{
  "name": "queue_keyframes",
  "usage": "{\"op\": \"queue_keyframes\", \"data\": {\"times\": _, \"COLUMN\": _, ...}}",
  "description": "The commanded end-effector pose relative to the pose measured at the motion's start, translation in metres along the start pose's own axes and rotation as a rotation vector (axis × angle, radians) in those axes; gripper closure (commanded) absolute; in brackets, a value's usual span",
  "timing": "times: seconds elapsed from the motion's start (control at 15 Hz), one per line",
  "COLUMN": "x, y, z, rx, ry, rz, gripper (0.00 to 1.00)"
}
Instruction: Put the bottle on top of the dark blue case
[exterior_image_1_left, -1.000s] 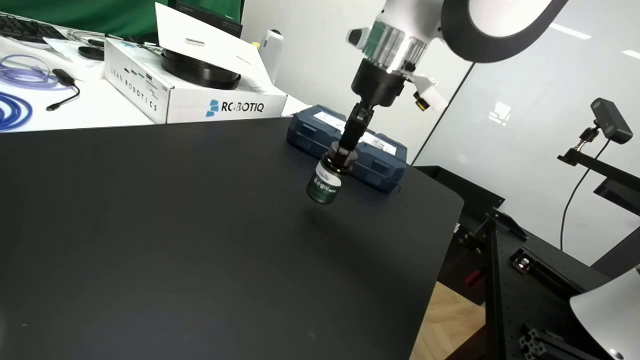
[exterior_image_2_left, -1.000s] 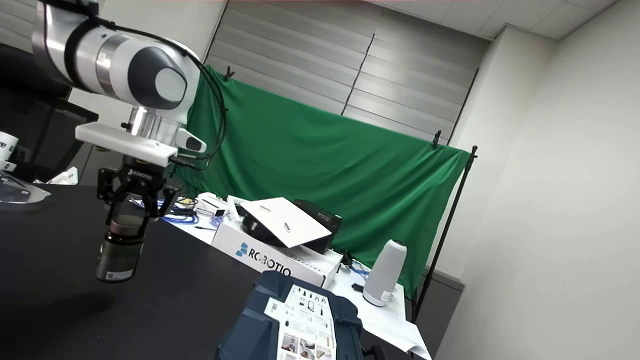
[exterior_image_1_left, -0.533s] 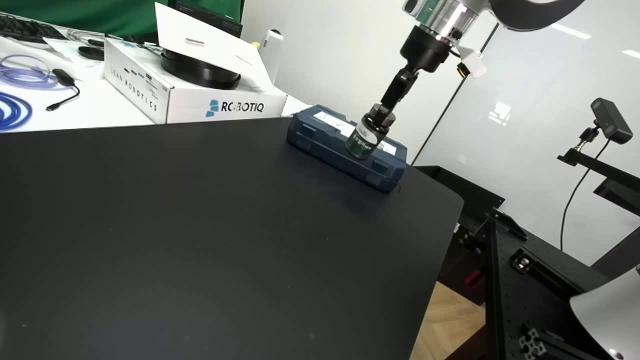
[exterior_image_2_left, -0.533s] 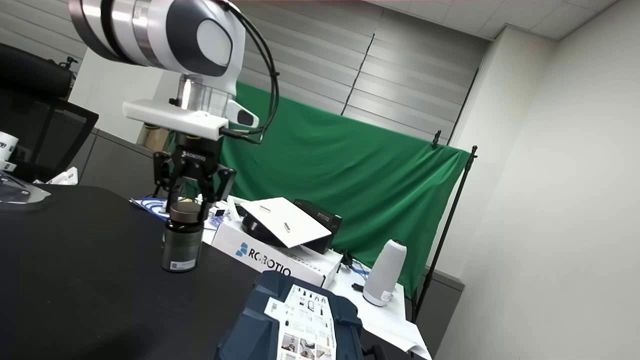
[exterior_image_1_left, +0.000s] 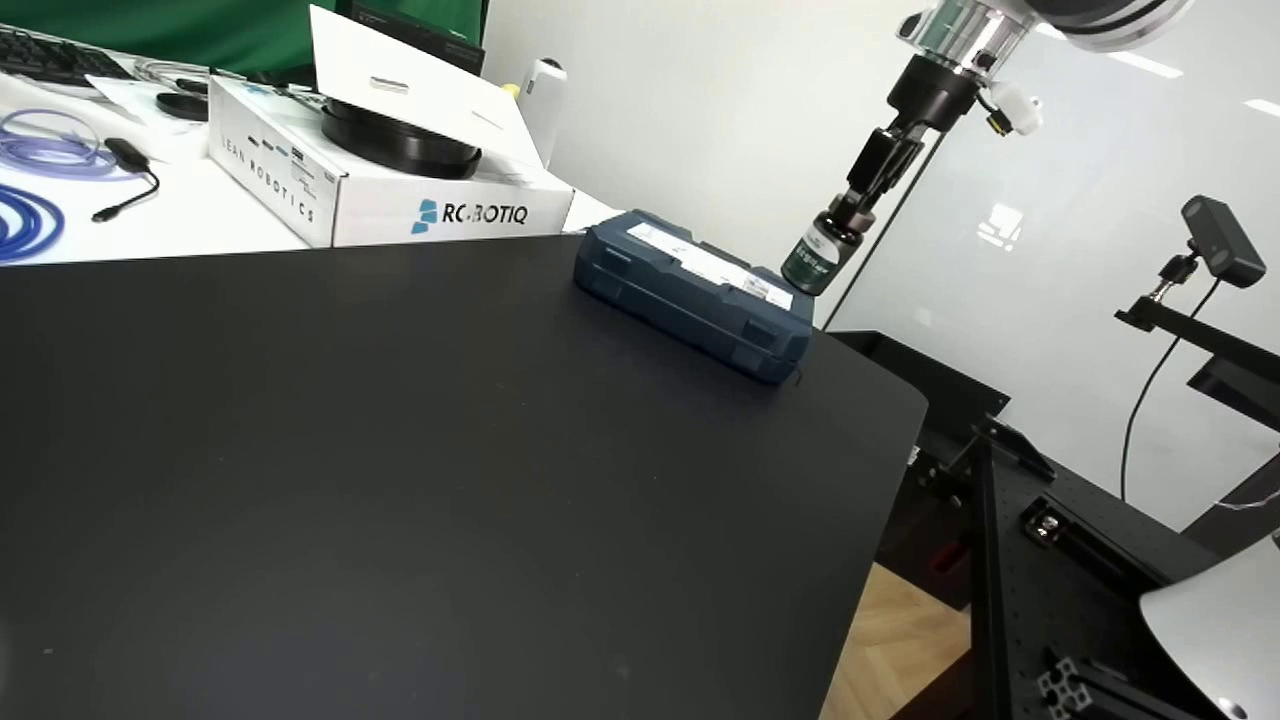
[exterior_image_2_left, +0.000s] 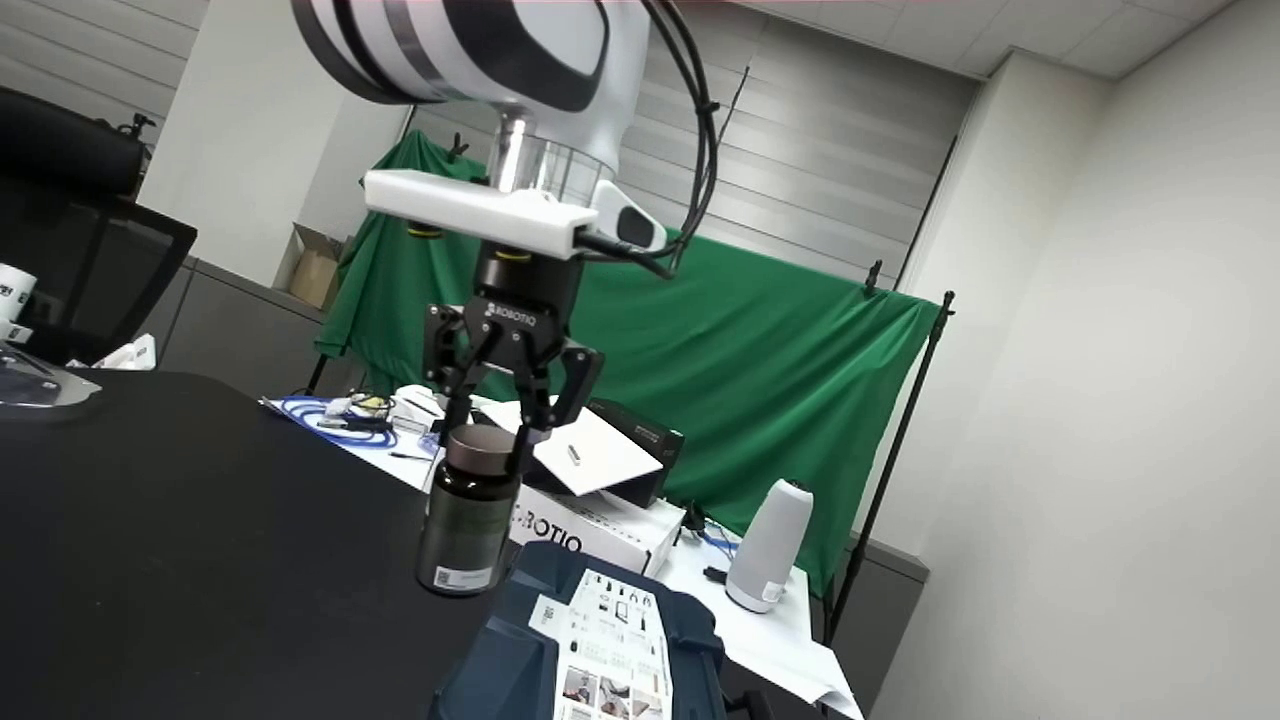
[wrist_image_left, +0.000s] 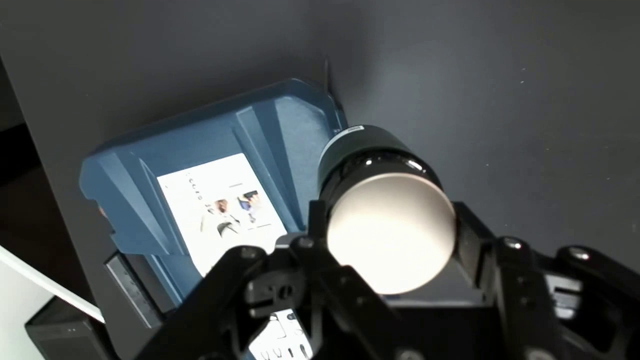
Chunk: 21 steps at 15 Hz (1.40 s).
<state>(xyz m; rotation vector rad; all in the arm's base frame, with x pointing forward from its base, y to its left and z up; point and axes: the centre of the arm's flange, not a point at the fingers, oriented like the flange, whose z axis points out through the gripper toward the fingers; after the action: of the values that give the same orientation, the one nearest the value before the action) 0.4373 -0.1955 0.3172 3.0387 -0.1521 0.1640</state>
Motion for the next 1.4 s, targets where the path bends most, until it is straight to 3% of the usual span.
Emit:
{"op": "queue_keyframes", "data": {"times": 0.0, "x": 0.018, "y": 0.044, "z": -0.017, "rx": -0.007, "ry": -0.009, "rz": 0.098, "gripper": 0.64}}
{"op": "queue_keyframes", "data": {"times": 0.53, "x": 0.054, "y": 0.100, "z": 0.002, "rx": -0.007, "ry": -0.013, "rz": 0.206, "gripper": 0.64}}
{"op": "queue_keyframes", "data": {"times": 0.87, "x": 0.076, "y": 0.124, "z": 0.023, "rx": 0.017, "ry": -0.068, "rz": 0.257, "gripper": 0.64}}
{"op": "queue_keyframes", "data": {"times": 1.33, "x": 0.081, "y": 0.158, "z": 0.059, "rx": 0.064, "ry": -0.123, "rz": 0.305, "gripper": 0.64}}
